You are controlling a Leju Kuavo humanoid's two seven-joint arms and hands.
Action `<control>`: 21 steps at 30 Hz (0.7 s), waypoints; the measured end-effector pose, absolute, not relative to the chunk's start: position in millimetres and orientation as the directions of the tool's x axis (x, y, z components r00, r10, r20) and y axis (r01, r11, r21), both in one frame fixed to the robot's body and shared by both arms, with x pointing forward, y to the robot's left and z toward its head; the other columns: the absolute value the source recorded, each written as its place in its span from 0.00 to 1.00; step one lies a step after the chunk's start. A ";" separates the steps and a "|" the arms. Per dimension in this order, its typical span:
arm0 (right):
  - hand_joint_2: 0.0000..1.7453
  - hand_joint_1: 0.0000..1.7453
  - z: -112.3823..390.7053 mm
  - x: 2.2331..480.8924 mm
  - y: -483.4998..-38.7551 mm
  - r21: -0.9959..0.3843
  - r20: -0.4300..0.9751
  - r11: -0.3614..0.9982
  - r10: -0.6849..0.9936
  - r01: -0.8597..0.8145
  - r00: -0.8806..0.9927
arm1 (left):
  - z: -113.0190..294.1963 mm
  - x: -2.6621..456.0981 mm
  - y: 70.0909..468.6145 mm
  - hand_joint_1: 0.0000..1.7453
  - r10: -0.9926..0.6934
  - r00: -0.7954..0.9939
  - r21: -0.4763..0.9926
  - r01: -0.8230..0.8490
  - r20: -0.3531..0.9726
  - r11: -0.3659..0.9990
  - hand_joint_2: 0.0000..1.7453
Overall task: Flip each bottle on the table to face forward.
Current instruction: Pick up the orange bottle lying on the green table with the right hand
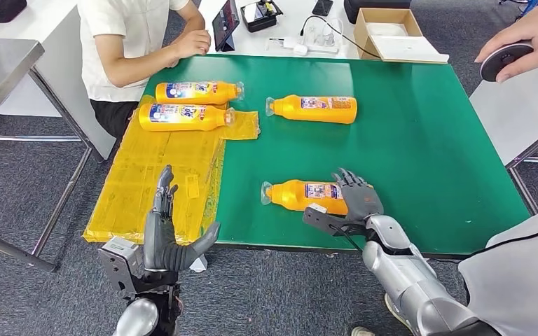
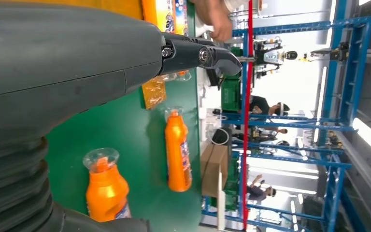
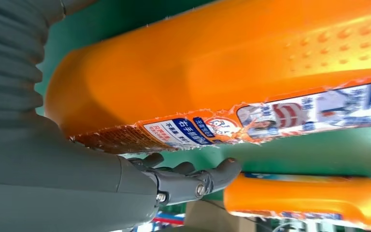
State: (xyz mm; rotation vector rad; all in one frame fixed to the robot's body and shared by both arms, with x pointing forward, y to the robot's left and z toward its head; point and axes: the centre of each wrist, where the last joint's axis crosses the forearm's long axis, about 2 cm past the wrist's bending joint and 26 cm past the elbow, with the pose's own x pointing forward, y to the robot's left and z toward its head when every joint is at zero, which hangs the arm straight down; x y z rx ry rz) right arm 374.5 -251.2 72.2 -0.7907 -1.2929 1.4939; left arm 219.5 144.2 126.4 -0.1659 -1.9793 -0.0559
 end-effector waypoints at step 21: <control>1.00 0.00 84.6 383.5 -210.2 -0.913 0.076 -0.014 0.976 -0.408 -0.204 | 116.4 207.8 145.1 0.00 0.041 -0.310 0.017 0.183 0.950 0.983 1.00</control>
